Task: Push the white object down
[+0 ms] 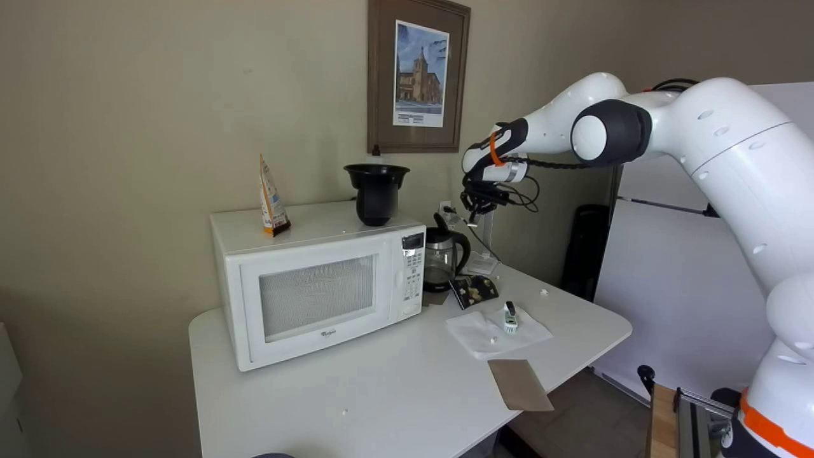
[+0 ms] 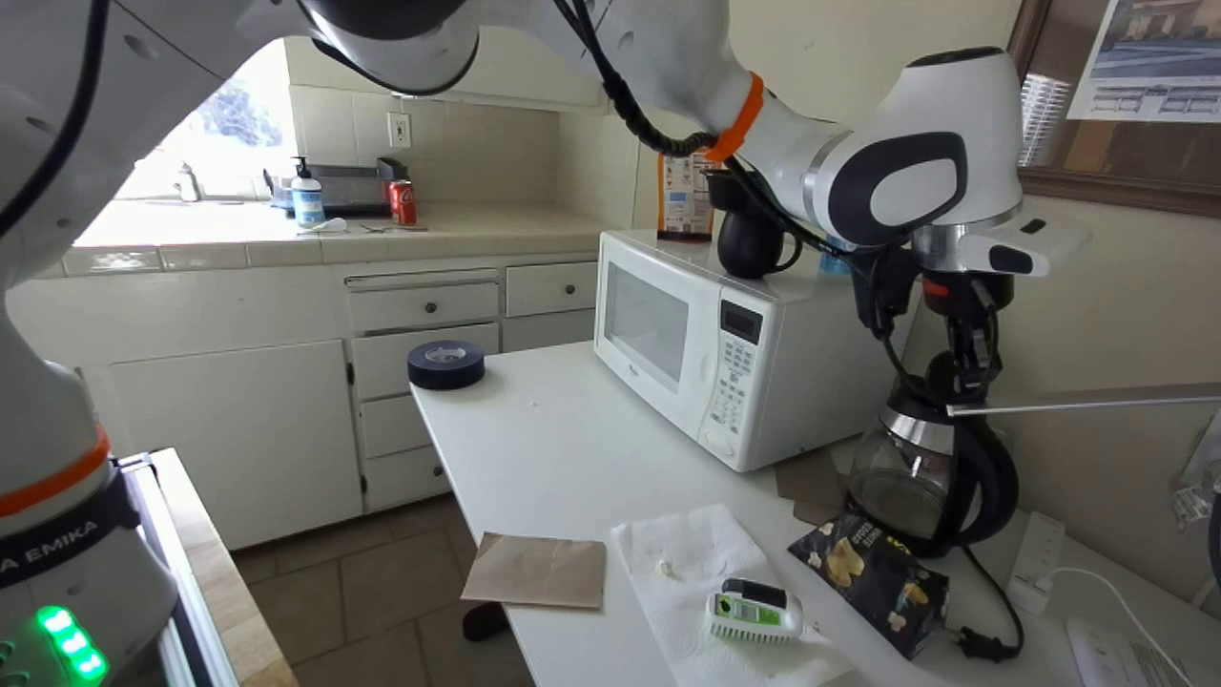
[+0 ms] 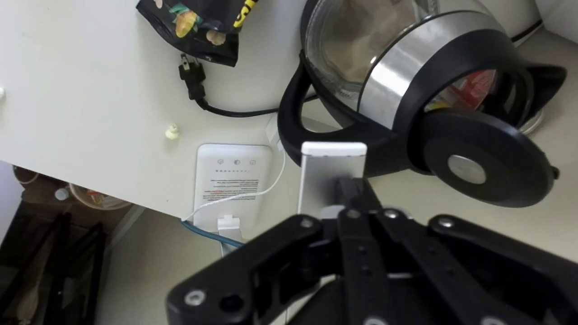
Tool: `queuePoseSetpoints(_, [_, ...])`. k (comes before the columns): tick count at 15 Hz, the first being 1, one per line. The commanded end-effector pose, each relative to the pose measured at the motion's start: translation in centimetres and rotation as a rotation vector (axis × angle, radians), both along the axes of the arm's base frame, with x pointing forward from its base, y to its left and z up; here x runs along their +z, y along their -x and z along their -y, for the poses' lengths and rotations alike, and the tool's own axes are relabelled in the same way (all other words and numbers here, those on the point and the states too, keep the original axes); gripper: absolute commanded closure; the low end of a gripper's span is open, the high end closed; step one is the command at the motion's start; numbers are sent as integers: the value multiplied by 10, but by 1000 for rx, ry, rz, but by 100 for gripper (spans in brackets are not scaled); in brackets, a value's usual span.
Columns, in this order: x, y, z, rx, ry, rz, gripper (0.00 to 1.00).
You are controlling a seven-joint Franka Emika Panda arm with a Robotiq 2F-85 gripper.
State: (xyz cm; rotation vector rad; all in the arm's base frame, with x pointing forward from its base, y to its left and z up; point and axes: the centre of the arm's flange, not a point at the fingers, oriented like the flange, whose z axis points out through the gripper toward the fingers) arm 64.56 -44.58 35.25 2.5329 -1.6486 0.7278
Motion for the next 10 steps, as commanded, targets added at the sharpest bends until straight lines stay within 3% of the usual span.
queuePoseSetpoints(1, [-32, -32, 24, -103, -7, -59, 100])
queuePoseSetpoints(10, [-77, -55, 67, -282, -50, -112, 100])
